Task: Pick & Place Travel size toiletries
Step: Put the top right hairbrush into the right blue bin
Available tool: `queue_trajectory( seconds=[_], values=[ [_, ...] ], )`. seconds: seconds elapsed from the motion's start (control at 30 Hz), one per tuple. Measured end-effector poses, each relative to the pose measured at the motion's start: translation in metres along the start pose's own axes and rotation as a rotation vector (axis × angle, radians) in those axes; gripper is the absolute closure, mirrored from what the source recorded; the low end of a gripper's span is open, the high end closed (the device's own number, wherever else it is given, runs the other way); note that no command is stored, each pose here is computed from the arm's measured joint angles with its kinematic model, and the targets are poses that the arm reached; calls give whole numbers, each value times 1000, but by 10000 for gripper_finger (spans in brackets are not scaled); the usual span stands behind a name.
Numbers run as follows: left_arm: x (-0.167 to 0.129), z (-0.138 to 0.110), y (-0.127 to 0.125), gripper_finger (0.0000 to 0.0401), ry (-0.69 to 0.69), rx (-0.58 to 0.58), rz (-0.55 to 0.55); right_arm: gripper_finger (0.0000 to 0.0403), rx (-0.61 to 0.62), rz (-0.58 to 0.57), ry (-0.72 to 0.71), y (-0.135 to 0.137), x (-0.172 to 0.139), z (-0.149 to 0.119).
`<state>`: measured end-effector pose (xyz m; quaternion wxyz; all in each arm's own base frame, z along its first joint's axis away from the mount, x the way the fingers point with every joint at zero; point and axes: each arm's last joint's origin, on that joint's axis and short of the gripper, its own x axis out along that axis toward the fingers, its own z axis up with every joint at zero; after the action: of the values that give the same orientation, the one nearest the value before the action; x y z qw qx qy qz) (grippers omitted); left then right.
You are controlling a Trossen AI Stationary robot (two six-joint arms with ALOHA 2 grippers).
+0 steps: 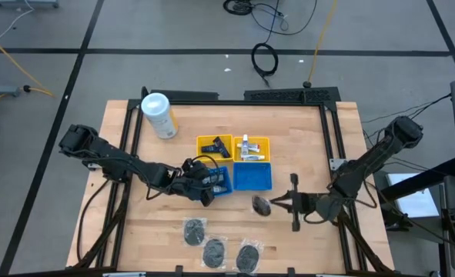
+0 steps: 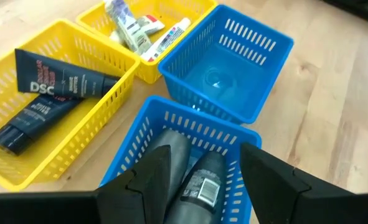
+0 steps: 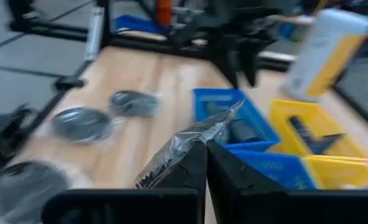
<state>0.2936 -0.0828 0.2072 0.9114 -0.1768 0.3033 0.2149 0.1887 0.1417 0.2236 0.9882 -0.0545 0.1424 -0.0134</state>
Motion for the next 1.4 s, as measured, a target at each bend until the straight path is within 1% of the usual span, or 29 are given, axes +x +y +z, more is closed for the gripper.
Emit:
queue_trajectory(
  seconds=[0.13,0.4,0.53,0.77,0.87,1.1,1.23,1.4],
  values=[
    [0,2,-2,215,-21,10,-20,403,17,-120,-19,-12,3,4],
    [0,3,-3,215,-27,20,-34,403,45,-261,12,-41,23,3],
    [0,3,-3,215,-27,20,-34,403,55,-309,22,-53,29,3],
    [0,3,-3,215,-27,26,-34,403,81,-312,66,-68,43,-2],
    [0,3,-3,215,-27,26,-34,403,89,-295,95,-69,50,-8],
    [0,3,-3,215,-23,33,-38,403,77,-309,137,-71,57,-16],
    [0,3,-4,215,-16,35,-47,403,83,-267,147,-71,59,-17],
    [0,3,-4,215,-16,35,-47,403,83,-266,148,-71,60,-18]
  ],
)
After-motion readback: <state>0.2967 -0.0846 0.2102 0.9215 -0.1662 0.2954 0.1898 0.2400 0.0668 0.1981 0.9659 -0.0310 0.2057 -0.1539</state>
